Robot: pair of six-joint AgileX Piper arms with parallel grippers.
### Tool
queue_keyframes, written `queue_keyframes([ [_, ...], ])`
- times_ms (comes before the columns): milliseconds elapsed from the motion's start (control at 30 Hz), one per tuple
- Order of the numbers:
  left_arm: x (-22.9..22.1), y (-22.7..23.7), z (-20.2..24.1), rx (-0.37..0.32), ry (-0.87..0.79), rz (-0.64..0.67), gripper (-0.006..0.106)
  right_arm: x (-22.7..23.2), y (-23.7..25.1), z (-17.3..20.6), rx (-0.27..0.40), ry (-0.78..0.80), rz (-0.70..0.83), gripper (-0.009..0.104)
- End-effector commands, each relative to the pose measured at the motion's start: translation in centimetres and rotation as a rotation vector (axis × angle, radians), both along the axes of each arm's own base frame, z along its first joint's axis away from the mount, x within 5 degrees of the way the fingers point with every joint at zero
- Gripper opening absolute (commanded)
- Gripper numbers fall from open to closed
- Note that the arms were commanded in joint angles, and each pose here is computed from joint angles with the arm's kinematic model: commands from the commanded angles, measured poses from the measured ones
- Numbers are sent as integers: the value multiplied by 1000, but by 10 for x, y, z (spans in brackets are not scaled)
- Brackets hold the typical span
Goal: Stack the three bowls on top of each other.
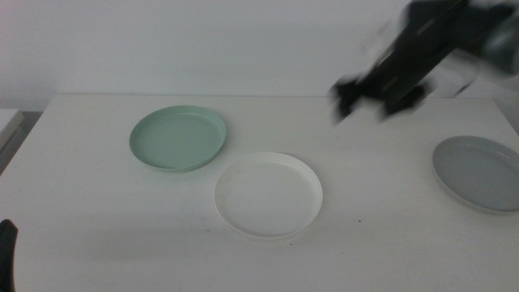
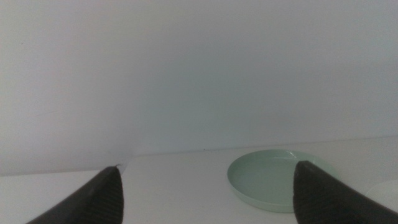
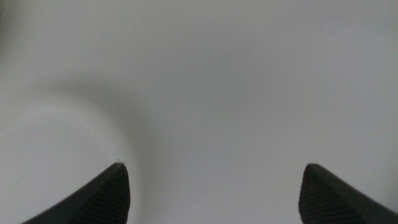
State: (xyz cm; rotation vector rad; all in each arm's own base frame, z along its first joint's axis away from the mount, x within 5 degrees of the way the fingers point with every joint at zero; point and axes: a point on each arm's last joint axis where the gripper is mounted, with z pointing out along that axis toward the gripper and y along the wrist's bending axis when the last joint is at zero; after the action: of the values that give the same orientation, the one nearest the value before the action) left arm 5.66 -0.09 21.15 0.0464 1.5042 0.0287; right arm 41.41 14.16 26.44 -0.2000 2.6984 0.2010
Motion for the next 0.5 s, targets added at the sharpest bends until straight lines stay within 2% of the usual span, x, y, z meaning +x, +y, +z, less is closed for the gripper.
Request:
queue_keyframes([
  [0, 0, 0, 1, -13, -13, 2, 94, 0, -52, 50, -92, -95, -82, 87],
  [100, 0, 0, 1, -13, -13, 2, 94, -4, -116, 83, -121, -140, -205, 86],
  [200, 0, 0, 1, -13, -13, 2, 94, -12, -182, 92, -110, -133, -348, 86],
  [300, 0, 0, 1, -13, -13, 2, 94, -21, -232, 83, -107, -65, -459, 86],
  [467, 0, 0, 1, -13, -13, 2, 94, -24, -279, 45, -102, 31, -548, 86],
])
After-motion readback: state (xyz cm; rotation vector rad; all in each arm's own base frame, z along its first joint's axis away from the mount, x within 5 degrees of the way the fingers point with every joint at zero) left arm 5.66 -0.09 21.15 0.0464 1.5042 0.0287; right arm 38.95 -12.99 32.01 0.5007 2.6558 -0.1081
